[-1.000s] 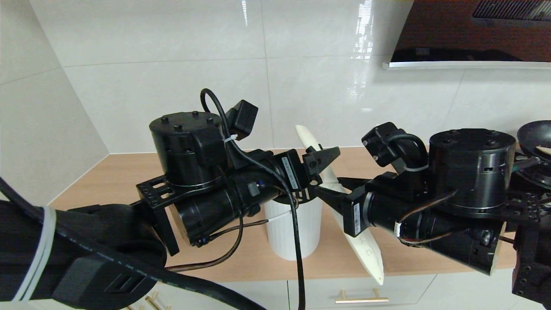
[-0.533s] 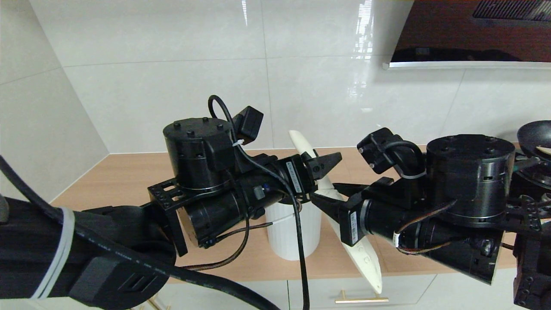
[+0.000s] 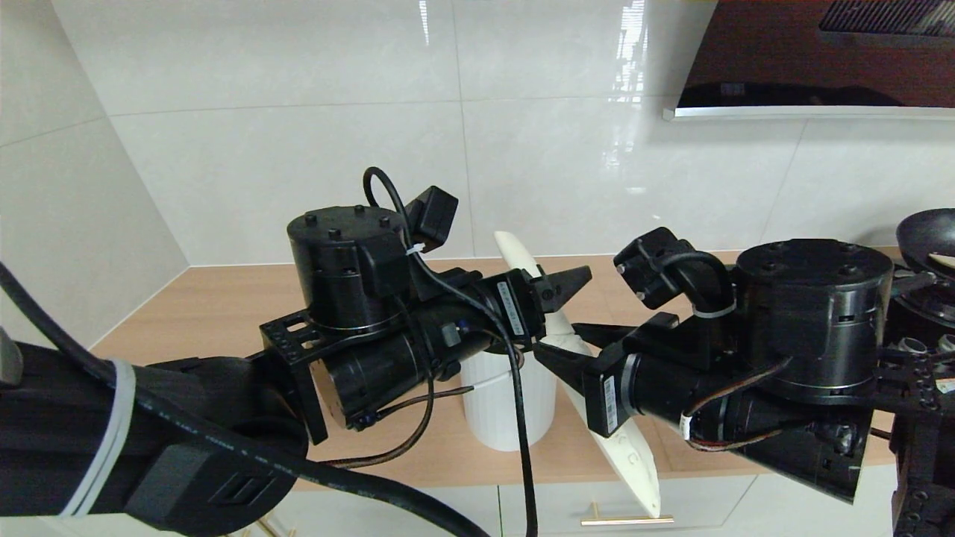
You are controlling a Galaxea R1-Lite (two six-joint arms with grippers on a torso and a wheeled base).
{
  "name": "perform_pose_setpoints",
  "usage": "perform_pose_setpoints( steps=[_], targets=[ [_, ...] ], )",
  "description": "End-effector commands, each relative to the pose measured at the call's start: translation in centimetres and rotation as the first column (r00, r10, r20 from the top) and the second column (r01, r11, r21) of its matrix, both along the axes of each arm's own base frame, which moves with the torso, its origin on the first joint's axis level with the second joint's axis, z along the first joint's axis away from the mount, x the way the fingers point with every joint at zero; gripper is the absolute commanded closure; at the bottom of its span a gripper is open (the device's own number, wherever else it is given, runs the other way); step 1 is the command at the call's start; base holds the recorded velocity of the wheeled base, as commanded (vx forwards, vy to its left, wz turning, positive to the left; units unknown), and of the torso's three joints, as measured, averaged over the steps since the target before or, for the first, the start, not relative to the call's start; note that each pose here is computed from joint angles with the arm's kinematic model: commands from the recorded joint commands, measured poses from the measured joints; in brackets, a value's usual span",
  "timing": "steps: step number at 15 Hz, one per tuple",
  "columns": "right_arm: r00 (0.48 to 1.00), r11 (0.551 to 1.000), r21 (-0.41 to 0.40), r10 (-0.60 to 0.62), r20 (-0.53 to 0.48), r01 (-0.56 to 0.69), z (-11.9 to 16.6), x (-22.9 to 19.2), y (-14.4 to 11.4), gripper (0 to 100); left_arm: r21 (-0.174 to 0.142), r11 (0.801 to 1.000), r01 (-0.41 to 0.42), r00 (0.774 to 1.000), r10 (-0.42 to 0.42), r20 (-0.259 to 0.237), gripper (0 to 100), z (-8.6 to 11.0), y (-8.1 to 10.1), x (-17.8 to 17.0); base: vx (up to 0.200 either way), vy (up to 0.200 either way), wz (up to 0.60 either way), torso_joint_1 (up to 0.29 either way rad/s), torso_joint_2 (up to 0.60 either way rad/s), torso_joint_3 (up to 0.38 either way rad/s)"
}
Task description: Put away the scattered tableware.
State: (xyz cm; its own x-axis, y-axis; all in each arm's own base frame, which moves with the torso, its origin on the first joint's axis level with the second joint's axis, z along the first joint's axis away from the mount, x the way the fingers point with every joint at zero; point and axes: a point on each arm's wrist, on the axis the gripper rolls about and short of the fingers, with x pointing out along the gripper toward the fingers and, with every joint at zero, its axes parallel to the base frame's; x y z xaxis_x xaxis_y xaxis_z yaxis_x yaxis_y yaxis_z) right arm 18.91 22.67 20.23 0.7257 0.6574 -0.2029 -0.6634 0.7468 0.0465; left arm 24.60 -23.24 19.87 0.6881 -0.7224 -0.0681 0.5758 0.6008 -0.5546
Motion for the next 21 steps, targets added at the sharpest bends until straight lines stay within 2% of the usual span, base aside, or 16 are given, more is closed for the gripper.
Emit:
perform_pose_setpoints(
  steps=[1, 6, 13, 14, 18, 21],
  targets=[
    [1.000, 1.000, -0.002, 0.002, 0.001, -0.002, 0.0, 0.0, 0.1, 100, -0.002, 1.000, 0.000, 1.000, 0.000, 0.001, 100, 0.1, 0.0, 0.0, 0.000, 0.000, 0.00, 0.000, 0.00, 0.000],
    [1.000, 1.000, 0.002, 0.007, 0.004, -0.007, 0.0, -0.2, 0.1, 100, 0.010, 1.000, -0.001, 1.000, 0.001, -0.006, 100, -0.4, -0.2, 0.2, 0.000, 0.000, 0.00, 0.000, 0.00, 0.000],
    [1.000, 1.000, 0.022, -0.003, 0.023, 0.002, 0.3, -0.2, 0.2, 100, -0.011, 1.000, -0.006, 1.000, 0.006, 0.014, 100, 0.6, 0.3, 0.0, 0.000, 0.000, 0.00, 0.000, 0.00, 0.000],
    [1.000, 1.000, 0.024, -0.009, 0.024, 0.008, 0.3, -0.1, 0.2, 0, -0.012, 1.000, -0.012, 1.000, 0.012, 0.015, 100, 0.6, 0.5, 0.1, 0.000, 0.000, 0.00, 0.000, 0.00, 0.000],
    [0.999, 0.998, 0.058, -0.016, 0.040, 0.014, 1.4, -0.7, -0.4, 0, -0.049, 0.997, -0.055, 0.997, 0.058, 0.056, 100, 2.4, 2.3, 0.4, 0.000, 0.000, 0.00, 0.000, 0.00, 0.000],
    [0.997, 0.995, 0.093, -0.028, 0.077, 0.021, 2.9, -1.7, -2.1, 0, -0.086, 0.992, -0.094, 0.987, 0.104, 0.125, 100, 4.8, 4.3, 0.1, 0.000, 0.000, 0.00, 0.000, 0.00, 0.000]
  ],
)
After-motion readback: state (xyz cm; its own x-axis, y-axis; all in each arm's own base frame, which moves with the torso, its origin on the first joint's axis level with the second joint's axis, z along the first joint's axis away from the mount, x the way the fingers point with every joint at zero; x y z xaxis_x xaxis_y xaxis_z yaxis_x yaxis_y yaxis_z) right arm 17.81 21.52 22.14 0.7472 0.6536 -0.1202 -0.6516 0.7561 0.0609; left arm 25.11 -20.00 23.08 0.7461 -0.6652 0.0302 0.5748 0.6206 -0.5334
